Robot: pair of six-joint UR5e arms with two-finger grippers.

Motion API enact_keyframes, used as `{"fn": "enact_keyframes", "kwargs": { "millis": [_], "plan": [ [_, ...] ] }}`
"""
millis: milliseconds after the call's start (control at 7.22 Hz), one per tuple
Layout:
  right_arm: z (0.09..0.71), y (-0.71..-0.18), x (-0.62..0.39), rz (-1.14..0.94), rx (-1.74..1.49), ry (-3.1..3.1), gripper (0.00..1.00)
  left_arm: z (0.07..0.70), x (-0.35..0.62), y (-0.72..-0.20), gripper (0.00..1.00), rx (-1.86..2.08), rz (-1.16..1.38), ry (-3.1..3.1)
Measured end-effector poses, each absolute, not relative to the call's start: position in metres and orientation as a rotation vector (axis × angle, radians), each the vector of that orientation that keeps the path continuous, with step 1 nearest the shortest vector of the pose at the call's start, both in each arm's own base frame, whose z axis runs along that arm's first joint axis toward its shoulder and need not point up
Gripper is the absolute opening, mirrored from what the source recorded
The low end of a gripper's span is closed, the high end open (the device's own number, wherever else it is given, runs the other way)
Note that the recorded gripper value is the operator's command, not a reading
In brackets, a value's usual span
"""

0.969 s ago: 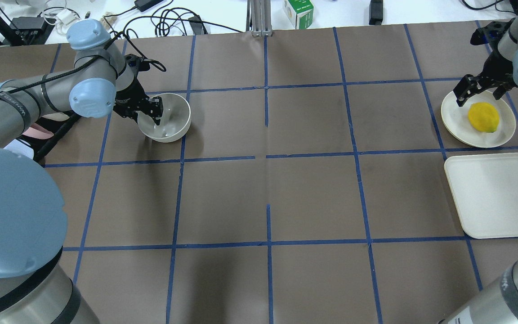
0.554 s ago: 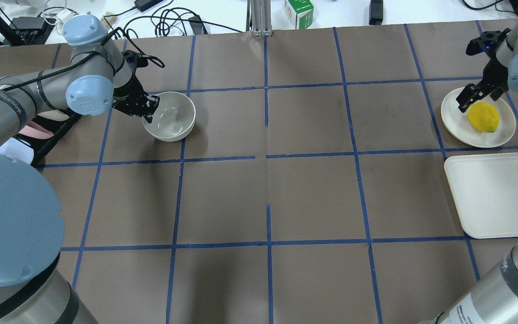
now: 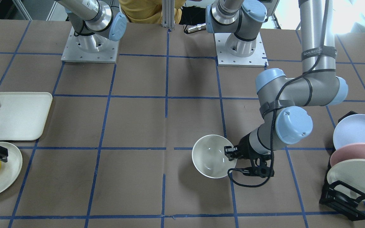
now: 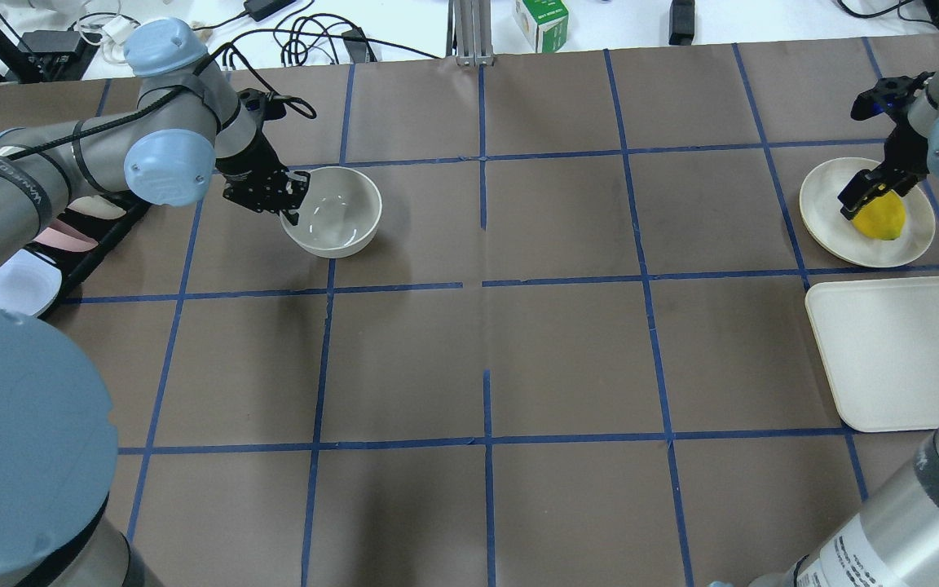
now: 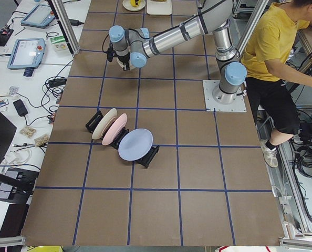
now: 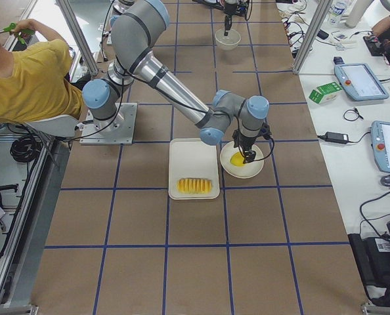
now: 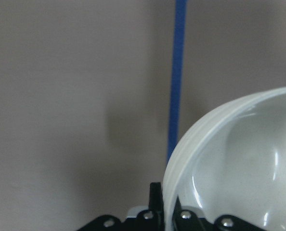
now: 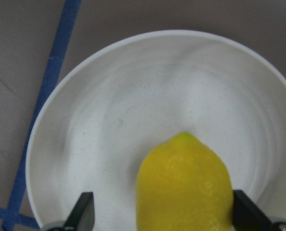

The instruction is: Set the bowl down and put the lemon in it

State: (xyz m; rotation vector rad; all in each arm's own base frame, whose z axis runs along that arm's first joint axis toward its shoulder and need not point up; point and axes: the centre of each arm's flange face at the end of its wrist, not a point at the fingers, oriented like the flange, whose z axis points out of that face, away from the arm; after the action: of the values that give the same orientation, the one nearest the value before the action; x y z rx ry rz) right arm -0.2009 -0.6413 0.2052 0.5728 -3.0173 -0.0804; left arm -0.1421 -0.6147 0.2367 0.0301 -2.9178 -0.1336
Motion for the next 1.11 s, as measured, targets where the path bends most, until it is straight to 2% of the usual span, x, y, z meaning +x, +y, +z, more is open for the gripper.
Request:
{"fn": "enact_keyframes", "kwargs": {
  "millis": [138,692,831,1108],
  "plan": [
    [0.202,-0.642,-0.202,-0.084,0.561,-3.020,0.00,0.229,-0.181,-0.594,0.00,0.047,-0.128,-2.906],
    [0.227,-0.635,-0.198,-0.112,0.428,-3.038,0.00,0.208,-0.250,-0.566,0.00,0.180,0.008,-2.891],
    [0.249,-0.629,-0.187,-0.120,0.318,-3.060,0.00,0.206,-0.253,-0.564,0.99,0.187,0.011,-2.890],
    [0.302,-0.619,-0.129,-0.116,0.126,-3.109,0.00,0.209,-0.258,-0.562,1.00,0.185,0.021,-2.889]
  ]
}}
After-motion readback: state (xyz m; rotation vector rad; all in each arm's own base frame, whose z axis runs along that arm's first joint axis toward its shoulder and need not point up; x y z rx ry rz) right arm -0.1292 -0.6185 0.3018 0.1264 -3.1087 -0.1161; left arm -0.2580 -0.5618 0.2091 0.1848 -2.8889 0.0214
